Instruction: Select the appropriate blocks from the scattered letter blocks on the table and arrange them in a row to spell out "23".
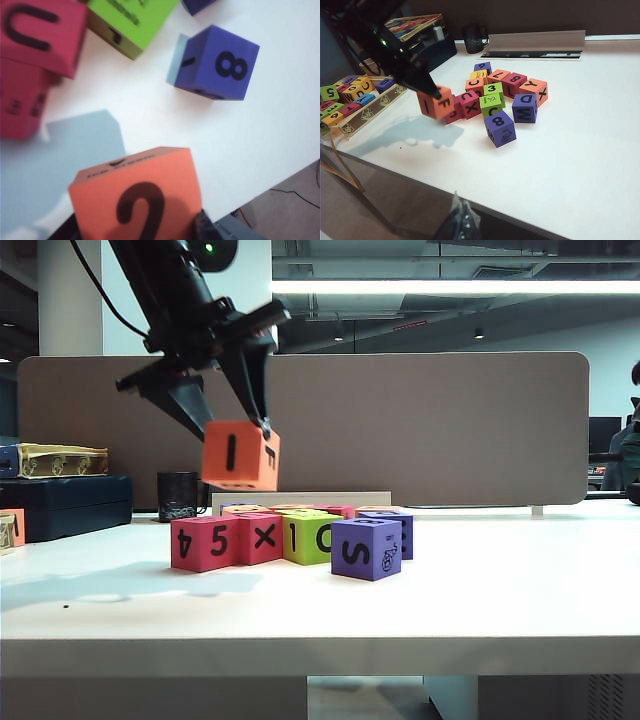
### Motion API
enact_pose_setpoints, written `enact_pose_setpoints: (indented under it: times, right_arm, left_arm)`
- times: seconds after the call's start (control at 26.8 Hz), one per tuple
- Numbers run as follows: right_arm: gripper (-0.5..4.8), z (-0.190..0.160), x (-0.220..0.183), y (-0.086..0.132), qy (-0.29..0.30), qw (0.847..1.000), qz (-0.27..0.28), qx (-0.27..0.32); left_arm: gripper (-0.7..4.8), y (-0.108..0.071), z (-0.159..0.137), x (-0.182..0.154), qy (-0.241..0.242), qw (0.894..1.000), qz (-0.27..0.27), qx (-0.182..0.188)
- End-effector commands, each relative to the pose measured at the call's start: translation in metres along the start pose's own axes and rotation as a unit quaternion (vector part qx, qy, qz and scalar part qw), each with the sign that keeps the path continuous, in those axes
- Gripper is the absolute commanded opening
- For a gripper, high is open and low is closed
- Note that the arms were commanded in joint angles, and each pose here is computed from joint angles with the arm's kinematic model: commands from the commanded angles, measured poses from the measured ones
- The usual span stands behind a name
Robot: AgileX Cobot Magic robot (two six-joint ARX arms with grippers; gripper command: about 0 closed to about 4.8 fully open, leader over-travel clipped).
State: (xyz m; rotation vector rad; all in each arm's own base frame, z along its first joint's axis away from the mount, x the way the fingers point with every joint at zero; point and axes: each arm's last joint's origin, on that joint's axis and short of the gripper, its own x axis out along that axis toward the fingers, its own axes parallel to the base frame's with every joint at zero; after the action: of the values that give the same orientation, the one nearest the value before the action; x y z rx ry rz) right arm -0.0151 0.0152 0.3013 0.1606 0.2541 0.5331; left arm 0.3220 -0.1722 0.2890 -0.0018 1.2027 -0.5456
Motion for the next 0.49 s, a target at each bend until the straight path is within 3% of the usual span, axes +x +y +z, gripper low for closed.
enact_pose_setpoints:
  times: [0.04, 0.26, 0.49]
  right_arm:
    - [-0.01, 0.002, 0.000, 0.000, -0.005, 1.000, 0.001, -0.004]
    - [-0.01, 0.002, 0.000, 0.000, -0.005, 1.000, 0.001, -0.004]
    - [-0.01, 0.002, 0.000, 0.000, -0.005, 1.000, 0.001, -0.004]
  left_arm:
    - [2.06, -0.003, -0.003, 0.011, -0.013, 1.000, -0.003, -0.023]
    - [2.06, 0.002, -0.019, 0.037, -0.002, 0.997, 0.016, -0.073]
    - [2.06, -0.005, -0.027, 0.056, -0.019, 0.997, 0.025, -0.076]
